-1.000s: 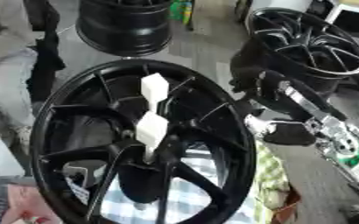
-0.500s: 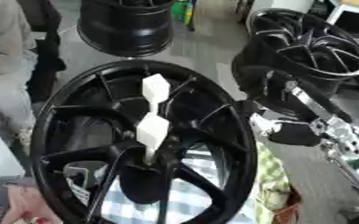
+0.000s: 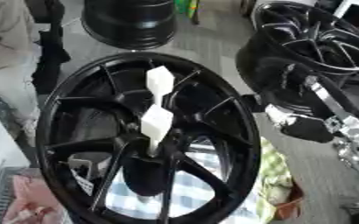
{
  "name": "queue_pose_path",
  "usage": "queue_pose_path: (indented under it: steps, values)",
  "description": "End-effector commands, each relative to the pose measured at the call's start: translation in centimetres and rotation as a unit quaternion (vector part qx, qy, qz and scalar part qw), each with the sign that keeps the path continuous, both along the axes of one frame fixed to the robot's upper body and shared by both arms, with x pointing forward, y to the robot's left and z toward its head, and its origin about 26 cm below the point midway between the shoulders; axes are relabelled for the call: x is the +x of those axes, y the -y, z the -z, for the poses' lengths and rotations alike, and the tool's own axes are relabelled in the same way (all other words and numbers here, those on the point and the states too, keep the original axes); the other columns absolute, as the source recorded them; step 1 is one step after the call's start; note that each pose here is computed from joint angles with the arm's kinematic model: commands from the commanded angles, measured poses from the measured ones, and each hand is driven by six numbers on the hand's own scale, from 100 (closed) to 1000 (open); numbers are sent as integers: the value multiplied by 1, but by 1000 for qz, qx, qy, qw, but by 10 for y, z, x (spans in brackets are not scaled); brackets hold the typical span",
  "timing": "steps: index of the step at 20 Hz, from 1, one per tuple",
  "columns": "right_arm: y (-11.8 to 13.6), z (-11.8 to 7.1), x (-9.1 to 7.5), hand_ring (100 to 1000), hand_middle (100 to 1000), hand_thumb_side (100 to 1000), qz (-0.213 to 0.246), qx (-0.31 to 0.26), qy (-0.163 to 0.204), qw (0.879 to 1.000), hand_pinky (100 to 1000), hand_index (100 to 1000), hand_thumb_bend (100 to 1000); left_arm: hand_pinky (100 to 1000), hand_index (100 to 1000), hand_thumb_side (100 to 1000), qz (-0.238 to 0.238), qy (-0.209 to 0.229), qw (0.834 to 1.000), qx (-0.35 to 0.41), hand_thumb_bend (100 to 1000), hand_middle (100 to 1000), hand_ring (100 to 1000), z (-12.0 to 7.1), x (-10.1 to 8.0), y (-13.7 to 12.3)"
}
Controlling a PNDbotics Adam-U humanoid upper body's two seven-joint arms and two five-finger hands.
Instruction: Pull the pin out of the wheel hub.
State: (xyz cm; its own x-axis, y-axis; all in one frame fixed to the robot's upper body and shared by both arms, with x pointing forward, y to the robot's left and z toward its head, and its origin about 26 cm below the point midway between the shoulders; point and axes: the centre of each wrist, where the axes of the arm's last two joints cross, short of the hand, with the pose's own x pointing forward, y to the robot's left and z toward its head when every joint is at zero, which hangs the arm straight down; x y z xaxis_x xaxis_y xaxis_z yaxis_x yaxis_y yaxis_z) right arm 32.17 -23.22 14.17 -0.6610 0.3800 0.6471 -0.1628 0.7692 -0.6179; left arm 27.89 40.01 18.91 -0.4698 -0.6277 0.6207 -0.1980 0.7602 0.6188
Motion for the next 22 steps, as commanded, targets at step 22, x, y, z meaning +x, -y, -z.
queue_pose_path:
  steps: [22]
  values:
    - [14,4,-1,789,787,290,49,21,29,998,676,909,100,739,854,606,25,29,999,6,450,785,791,-2,-14,32]
